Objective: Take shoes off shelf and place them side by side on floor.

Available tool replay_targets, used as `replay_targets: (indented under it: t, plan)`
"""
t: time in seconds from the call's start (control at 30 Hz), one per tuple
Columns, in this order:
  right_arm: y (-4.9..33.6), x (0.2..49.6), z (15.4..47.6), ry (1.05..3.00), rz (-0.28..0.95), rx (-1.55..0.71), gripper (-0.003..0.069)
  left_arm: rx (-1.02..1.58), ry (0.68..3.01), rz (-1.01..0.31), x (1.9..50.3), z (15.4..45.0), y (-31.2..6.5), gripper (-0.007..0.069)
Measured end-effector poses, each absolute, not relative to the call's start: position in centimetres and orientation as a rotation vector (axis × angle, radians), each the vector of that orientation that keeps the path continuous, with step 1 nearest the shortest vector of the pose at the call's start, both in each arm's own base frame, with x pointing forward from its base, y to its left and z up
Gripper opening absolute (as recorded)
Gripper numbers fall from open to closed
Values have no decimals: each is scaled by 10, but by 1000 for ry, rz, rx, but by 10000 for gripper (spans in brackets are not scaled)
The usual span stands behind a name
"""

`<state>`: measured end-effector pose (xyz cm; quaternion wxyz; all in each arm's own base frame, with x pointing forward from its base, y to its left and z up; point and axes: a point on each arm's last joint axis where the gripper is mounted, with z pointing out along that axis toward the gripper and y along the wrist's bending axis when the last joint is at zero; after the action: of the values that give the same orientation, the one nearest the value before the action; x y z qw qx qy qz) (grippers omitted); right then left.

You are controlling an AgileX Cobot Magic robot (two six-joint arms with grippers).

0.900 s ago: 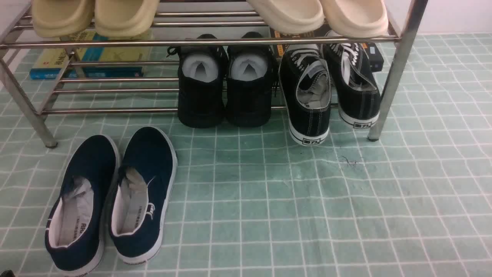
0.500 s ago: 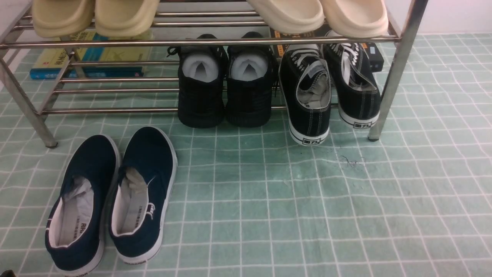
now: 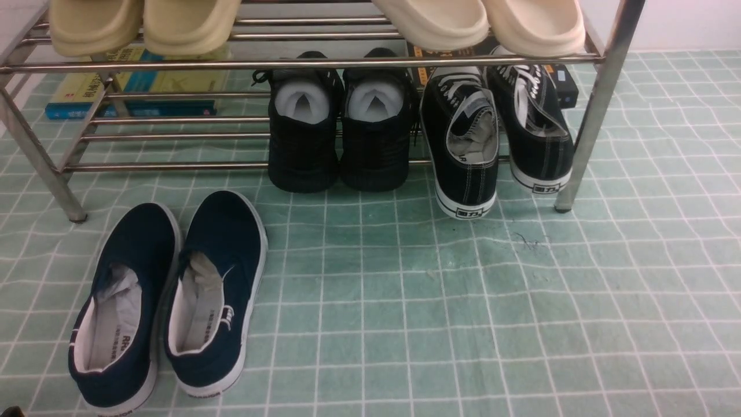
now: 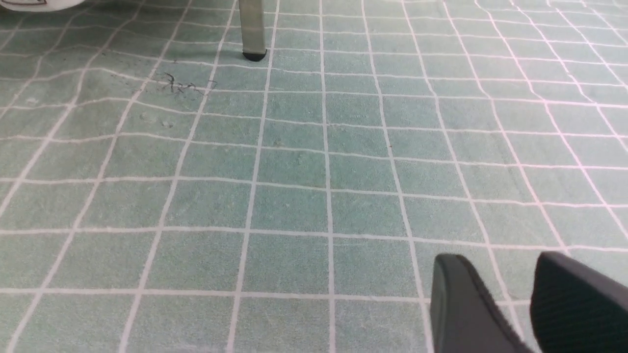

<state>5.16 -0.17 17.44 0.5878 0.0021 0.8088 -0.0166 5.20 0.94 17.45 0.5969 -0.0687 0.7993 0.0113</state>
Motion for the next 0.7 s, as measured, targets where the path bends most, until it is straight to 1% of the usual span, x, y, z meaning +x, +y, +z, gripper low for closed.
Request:
replay_targets:
  t: [0.03,0.1,0.13,0.23,0.3,0.33,0.37,0.4,0.53,0.63,0.7]
  plan:
    - [-2,52,175,1884,-61,-8,239,-160,1855,26,52,175,9,189]
    - [-2,52,175,1883,-53,2,239,-160,1855,26,52,175,9,190]
    - [-1,52,175,1878,-7,43,239,-160,1855,26,52,175,9,191]
    - [5,53,176,1839,304,319,239,-160,1855,26,52,175,9,195]
    - [10,53,177,1793,536,521,239,-160,1855,26,52,175,9,197]
    - [11,53,176,1788,567,545,239,-160,1855,26,52,175,9,197]
    - [13,53,177,1757,685,646,239,-160,1855,26,52,175,9,197]
    - [14,53,177,1743,739,691,239,-160,1855,26,52,175,9,198]
    - [16,53,179,1716,833,758,239,-160,1855,26,52,175,9,201]
    - [16,53,180,1695,840,763,235,-160,1855,26,52,175,9,203]
    - [14,54,190,1643,817,729,222,-160,1855,26,52,175,9,206]
